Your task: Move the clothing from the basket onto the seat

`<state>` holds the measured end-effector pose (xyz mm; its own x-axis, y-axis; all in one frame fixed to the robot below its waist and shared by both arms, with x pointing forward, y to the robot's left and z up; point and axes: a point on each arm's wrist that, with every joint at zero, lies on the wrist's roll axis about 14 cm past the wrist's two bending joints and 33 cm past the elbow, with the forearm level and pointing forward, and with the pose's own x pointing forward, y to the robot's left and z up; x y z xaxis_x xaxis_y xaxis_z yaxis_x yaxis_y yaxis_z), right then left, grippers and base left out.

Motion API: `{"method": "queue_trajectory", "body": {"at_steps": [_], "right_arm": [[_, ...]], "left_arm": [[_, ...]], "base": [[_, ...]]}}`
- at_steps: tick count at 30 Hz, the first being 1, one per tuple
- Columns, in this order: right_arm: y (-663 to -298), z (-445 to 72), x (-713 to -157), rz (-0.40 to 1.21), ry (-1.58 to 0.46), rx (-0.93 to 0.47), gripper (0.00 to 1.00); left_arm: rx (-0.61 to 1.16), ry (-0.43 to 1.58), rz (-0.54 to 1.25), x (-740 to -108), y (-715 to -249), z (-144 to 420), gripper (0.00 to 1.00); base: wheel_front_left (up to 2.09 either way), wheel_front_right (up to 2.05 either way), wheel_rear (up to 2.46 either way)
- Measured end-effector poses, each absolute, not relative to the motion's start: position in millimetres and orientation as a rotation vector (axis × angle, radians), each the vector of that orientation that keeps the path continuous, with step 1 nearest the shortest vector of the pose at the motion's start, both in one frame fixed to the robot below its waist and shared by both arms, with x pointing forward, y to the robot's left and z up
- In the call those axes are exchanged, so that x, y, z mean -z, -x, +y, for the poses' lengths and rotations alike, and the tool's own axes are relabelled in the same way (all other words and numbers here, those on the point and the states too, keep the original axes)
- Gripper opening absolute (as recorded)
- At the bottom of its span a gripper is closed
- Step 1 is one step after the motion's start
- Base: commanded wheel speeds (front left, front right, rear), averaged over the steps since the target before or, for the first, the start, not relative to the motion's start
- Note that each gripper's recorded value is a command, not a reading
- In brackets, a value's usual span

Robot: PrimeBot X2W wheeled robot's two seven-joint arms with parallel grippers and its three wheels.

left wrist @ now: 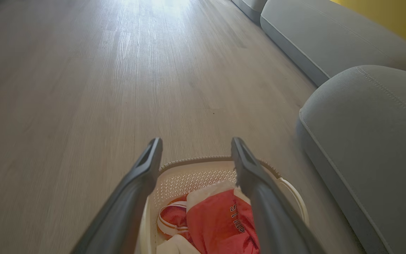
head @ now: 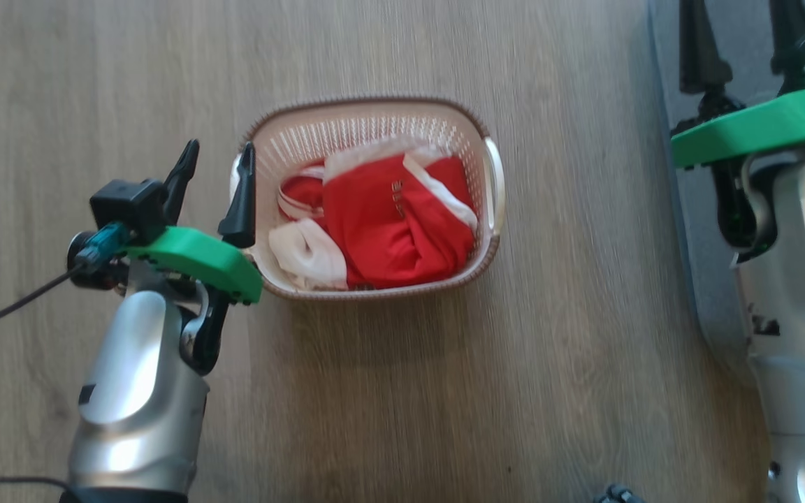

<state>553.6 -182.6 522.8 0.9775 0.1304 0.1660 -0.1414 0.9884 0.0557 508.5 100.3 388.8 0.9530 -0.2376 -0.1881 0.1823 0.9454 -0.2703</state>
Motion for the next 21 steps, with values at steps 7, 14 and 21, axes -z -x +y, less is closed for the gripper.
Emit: {"method": "queue_trajectory", "body": {"at_steps": [7, 14, 21], "right_arm": [[-575, -187, -496, -0.143, -0.052, -0.135, 1.0], [-591, -196, -459, -0.098, -0.032, -0.124, 1.0], [-595, -205, -428, -0.049, -0.015, -0.106, 1.0]], "left_arm": [[0.316, 0.273, 0.344, -335, -515, 60, 1.0], [0.428, 0.289, 0.453, -284, -522, 16, 1.0], [0.514, 0.305, 0.53, -246, -523, -18, 1.0]], "base": [[0.0, 0.0, 0.0], [0.0, 0.0, 0.0], [0.0, 0.0, 0.0]]}}
